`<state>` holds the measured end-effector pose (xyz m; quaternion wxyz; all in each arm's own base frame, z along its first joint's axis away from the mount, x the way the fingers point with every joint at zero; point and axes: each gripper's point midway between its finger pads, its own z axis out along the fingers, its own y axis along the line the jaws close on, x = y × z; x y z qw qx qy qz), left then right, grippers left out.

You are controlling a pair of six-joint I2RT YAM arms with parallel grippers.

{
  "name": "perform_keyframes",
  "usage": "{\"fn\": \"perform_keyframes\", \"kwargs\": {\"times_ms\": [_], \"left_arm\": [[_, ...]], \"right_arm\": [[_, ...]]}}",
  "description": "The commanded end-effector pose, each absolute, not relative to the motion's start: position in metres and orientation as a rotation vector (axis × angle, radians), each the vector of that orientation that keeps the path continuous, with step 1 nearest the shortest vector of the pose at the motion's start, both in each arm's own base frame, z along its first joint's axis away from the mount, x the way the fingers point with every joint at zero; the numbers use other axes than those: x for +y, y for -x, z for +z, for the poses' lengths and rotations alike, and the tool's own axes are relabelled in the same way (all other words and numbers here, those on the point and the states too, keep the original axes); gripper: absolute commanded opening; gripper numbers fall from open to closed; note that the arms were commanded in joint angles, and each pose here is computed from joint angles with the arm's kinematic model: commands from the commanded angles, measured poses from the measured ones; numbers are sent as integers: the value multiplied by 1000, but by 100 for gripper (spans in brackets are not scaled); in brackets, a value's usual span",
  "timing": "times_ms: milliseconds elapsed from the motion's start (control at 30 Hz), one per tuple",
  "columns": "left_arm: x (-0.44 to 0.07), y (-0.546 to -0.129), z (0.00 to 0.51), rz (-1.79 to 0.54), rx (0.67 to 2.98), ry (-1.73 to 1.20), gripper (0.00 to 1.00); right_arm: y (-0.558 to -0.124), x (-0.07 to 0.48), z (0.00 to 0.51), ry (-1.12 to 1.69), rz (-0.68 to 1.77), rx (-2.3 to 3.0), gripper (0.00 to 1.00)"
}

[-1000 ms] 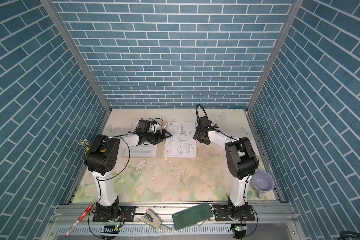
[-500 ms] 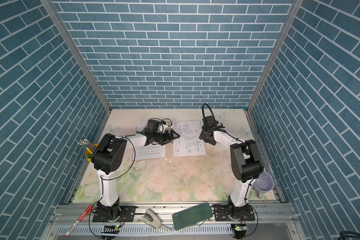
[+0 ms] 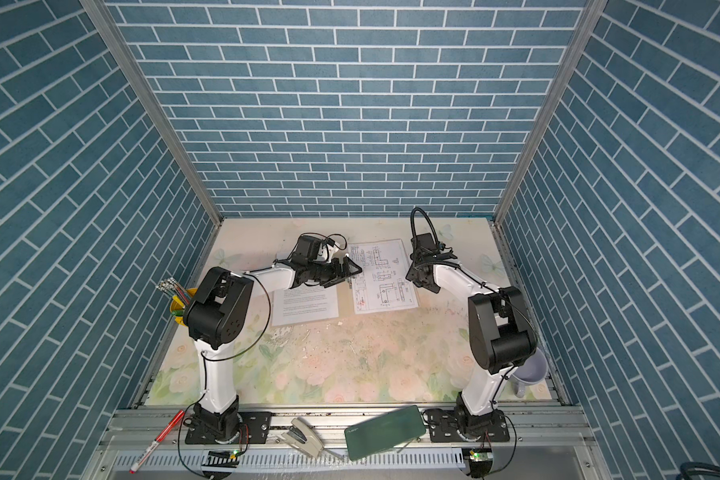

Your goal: Put the files into the folder

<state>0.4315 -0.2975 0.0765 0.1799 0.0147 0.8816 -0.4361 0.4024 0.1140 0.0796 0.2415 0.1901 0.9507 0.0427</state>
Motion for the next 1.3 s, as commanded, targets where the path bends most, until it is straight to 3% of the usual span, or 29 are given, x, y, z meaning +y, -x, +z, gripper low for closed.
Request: {"fn": "perform_keyframes", "kwargs": {"times_ms": [0, 567, 1267], "left_arm": [[-290, -444, 97, -1186, 2447, -65, 100], [-289, -510, 90, -1154, 2397, -65, 100], [-316, -503, 124, -1398, 2240, -93, 99]], "right_arm": [[-391, 104, 80, -511, 64, 2608, 68], [-393, 106, 83, -503, 77, 2602, 68], [-397, 116, 85, -501, 150, 2600, 68]]}}
